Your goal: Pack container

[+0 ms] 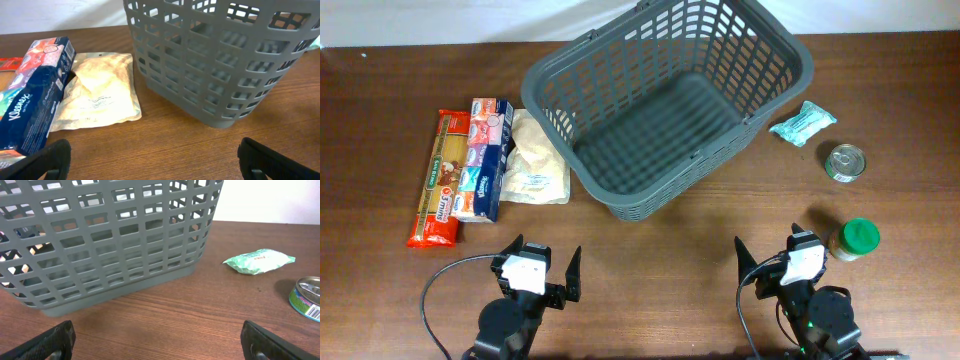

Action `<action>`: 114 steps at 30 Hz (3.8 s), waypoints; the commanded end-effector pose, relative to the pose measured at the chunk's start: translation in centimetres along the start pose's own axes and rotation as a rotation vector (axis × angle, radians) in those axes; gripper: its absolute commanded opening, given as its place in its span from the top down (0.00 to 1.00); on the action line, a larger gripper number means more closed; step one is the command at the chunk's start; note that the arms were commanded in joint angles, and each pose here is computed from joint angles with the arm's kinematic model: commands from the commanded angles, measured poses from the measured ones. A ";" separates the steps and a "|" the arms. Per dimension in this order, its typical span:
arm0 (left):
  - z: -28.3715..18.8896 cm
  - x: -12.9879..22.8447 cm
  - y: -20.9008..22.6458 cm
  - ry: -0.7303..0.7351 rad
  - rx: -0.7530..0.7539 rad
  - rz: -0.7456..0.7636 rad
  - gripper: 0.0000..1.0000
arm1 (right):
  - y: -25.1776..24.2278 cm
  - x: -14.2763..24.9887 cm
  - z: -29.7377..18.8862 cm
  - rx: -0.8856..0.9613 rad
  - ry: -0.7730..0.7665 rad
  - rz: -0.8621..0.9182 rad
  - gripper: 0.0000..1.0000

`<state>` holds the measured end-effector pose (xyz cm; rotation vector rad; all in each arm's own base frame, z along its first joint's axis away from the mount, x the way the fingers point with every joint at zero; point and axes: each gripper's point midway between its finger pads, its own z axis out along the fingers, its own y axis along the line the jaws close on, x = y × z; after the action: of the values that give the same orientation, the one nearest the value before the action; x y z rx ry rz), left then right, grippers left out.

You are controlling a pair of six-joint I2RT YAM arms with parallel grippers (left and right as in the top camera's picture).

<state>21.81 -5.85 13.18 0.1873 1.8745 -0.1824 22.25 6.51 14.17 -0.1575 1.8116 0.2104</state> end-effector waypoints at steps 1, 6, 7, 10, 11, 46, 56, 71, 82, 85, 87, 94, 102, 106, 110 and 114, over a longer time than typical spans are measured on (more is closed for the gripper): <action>0.1 0.2 0.0 0.000 0.001 0.019 0.01 | -0.1 0.1 0.0 0.004 -0.004 0.003 0.01; 0.1 0.2 0.0 0.000 0.001 0.019 0.01 | -0.1 0.1 0.0 0.004 -0.004 0.003 0.01; 0.1 0.2 0.0 0.000 0.001 0.019 0.01 | -0.1 0.1 0.0 0.004 -0.004 0.003 0.01; 0.1 0.2 0.0 0.000 0.001 0.019 0.01 | -0.1 0.1 0.0 0.004 -0.004 0.003 0.01; 0.1 0.2 0.0 0.000 0.001 0.019 0.01 | -0.1 0.1 0.0 0.004 -0.004 0.003 0.01; 0.1 0.2 0.0 0.000 0.001 0.019 0.01 | -0.1 0.1 0.0 0.004 -0.004 0.003 0.01; 0.1 0.2 0.0 0.000 0.001 0.019 0.01 | -0.1 0.1 0.0 0.004 -0.004 0.003 0.01; 0.1 0.2 0.0 0.000 0.001 0.019 0.01 | 0.7 0.2 0.0 -0.045 0.006 0.197 0.01; 0.1 0.2 0.0 0.000 0.001 0.019 0.01 | 5.0 1.2 -0.7 -0.271 0.141 0.574 0.10; 0.1 0.2 0.0 0.000 0.001 0.019 0.01 | 4.8 1.8 -1.0 -0.239 0.215 0.555 0.17; 0.1 0.2 0.0 0.000 0.001 0.019 0.01 | 4.4 0.6 -1.3 -0.205 0.228 0.501 0.18; 0.1 0.2 0.0 0.000 0.001 0.019 0.01 | 2.3 -9.6 -1.4 -0.035 0.233 0.275 0.39; 0.1 0.2 0.0 0.000 0.001 0.019 0.01 | 2.3 -22.2 2.9 0.066 0.258 0.091 0.96; 0.1 0.2 0.0 0.000 0.001 0.019 0.01 | 2.9 -26.7 7.4 0.082 0.247 -0.013 0.96; 0.1 0.2 0.0 0.000 0.001 0.019 0.01 | 1.4 -28.3 12.5 0.142 0.267 -0.033 0.96; 0.1 0.2 0.0 -0.001 0.001 0.019 0.01 | -1.7 -27.5 17.3 0.191 0.334 -0.001 0.96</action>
<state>21.84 -5.86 13.18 0.1868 1.8719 -0.1829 42.83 10.66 37.72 -0.0845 2.1180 0.0699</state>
